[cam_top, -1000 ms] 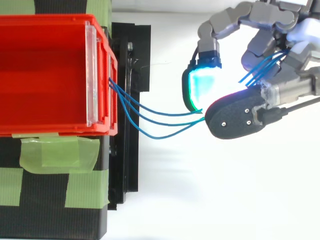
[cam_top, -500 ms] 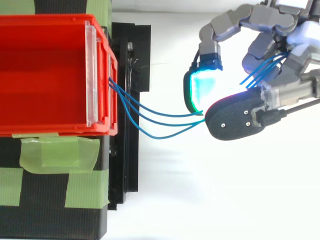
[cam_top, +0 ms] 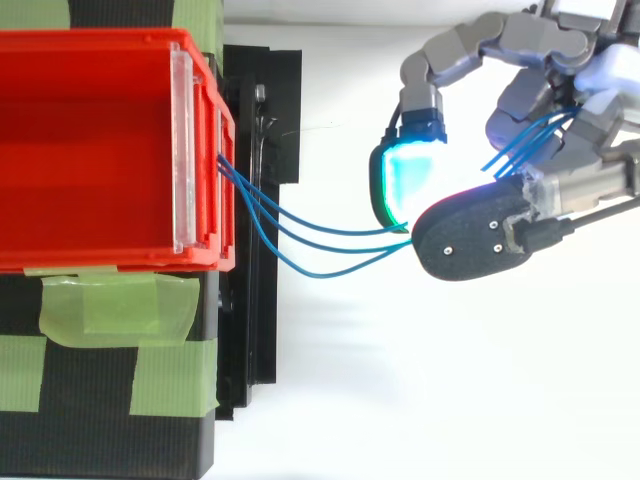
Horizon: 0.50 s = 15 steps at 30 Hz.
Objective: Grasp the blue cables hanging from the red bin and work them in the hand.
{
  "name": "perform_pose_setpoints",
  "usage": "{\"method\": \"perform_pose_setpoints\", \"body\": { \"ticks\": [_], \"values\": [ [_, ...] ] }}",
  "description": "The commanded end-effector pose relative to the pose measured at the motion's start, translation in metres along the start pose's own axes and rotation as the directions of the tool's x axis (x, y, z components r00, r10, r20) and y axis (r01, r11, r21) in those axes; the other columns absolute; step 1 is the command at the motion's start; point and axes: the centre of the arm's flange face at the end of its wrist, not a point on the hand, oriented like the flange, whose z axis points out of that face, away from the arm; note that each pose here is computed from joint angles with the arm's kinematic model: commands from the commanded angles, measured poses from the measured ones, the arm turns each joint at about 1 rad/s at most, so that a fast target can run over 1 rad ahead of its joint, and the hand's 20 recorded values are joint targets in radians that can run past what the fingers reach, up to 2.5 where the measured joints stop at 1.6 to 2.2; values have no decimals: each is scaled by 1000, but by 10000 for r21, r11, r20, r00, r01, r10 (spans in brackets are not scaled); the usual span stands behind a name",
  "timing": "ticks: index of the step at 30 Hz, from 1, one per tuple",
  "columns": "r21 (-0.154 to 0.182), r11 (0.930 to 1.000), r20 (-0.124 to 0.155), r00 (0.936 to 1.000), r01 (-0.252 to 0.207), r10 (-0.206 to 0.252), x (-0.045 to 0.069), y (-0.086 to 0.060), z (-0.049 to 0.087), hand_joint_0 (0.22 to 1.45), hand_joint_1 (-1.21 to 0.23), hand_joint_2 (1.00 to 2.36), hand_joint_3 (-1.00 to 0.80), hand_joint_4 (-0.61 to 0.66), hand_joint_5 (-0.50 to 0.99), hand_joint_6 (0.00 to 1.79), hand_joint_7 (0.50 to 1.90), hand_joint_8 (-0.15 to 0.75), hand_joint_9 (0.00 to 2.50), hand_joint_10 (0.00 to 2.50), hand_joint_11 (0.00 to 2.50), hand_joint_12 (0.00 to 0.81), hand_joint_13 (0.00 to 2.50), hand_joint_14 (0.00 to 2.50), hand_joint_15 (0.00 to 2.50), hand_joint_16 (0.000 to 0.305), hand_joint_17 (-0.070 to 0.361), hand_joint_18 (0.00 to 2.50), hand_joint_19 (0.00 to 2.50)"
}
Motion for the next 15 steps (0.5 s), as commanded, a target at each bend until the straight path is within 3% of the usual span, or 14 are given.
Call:
{"method": "perform_pose_setpoints", "body": {
  "ticks": [1, 15],
  "values": [
    [15, 10000, 11, 10000, 22, -22, 0, -1, 0, 878, -675, 1027, 13, 172, 160, 1118, 1251, 577, 1926, 2500, 2500, 723, 2079, 2500, 2087, 213, 160, 2500, 736],
    [13, 10000, -4, 10000, 83, -83, 0, -1, 0, 880, -673, 1027, 2, 172, 152, 1120, 1254, 577, 1926, 2500, 2500, 723, 2079, 2500, 2087, 213, 160, 2500, 736]
  ]
}}
